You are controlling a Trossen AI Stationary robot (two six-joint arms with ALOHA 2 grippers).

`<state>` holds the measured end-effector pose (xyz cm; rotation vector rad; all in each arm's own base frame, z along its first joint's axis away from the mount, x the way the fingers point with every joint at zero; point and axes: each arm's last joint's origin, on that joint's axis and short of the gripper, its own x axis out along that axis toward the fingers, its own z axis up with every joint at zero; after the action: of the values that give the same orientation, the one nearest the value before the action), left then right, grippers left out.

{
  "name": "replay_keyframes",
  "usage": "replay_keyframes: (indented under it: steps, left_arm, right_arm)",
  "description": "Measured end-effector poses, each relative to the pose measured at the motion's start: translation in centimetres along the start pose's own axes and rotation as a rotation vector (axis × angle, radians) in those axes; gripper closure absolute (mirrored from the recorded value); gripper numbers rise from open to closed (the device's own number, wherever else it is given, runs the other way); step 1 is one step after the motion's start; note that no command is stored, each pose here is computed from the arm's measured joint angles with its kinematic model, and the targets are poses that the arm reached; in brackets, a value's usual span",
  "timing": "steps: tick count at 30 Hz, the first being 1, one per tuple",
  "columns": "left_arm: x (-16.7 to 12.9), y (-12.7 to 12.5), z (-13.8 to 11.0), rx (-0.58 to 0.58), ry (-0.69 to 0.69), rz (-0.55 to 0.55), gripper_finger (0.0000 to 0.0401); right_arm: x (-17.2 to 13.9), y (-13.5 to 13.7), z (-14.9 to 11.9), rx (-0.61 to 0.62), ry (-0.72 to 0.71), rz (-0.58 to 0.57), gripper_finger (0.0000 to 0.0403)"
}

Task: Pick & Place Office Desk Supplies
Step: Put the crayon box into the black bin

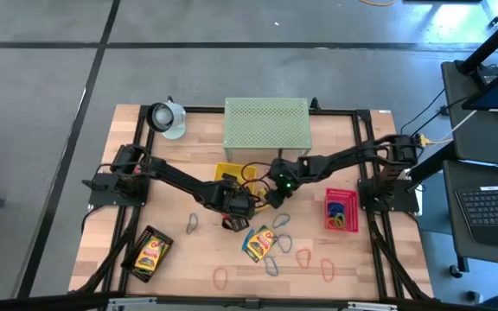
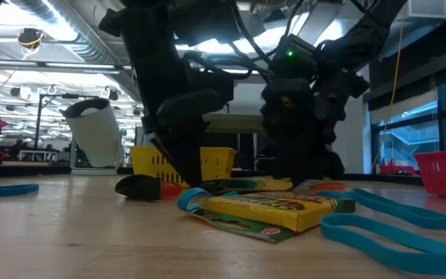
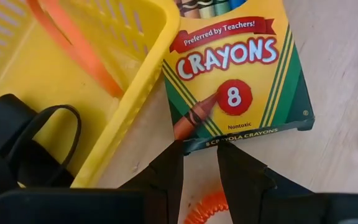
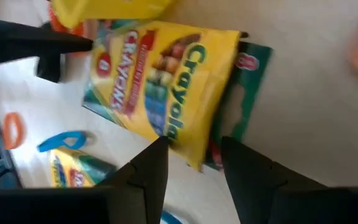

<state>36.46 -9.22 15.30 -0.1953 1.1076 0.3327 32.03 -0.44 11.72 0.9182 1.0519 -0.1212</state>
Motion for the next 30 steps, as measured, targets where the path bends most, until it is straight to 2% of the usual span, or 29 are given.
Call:
replay_keyframes:
  steps: [8, 11, 14, 18, 20, 30]
  left_arm:
    - [0.16, 0.34, 0.24, -0.002, 0.015, -0.024, 0.0304]
    - [0.19, 0.36, 0.32, -0.005, 0.009, -0.027, 0.0304]
    - [0.19, 0.34, 0.34, -0.009, 0.006, -0.029, 0.0304]
    - [0.2, 0.33, 0.35, -0.013, 0.005, -0.03, 0.0304]
    - [0.2, 0.31, 0.38, -0.018, 0.002, -0.032, 0.0304]
    - [-0.12, -0.08, 0.25, -0.057, 0.029, -0.092, 0.0304]
  right_arm:
    - [0.5, 0.49, 0.62, -0.005, -0.043, 0.086, 0.0254]
    - [0.51, 0.49, 0.59, -0.013, -0.037, 0.09, 0.0267]
    - [0.6, 0.42, 0.57, -0.019, -0.034, 0.087, 0.0299]
    - [0.63, 0.5, 0.53, -0.024, -0.03, 0.096, 0.0369]
    - [0.63, 0.51, 0.51, -0.024, -0.03, 0.095, 0.039]
    - [0.8, 0.94, 0.07, -0.003, 0.005, 0.119, 0.0399]
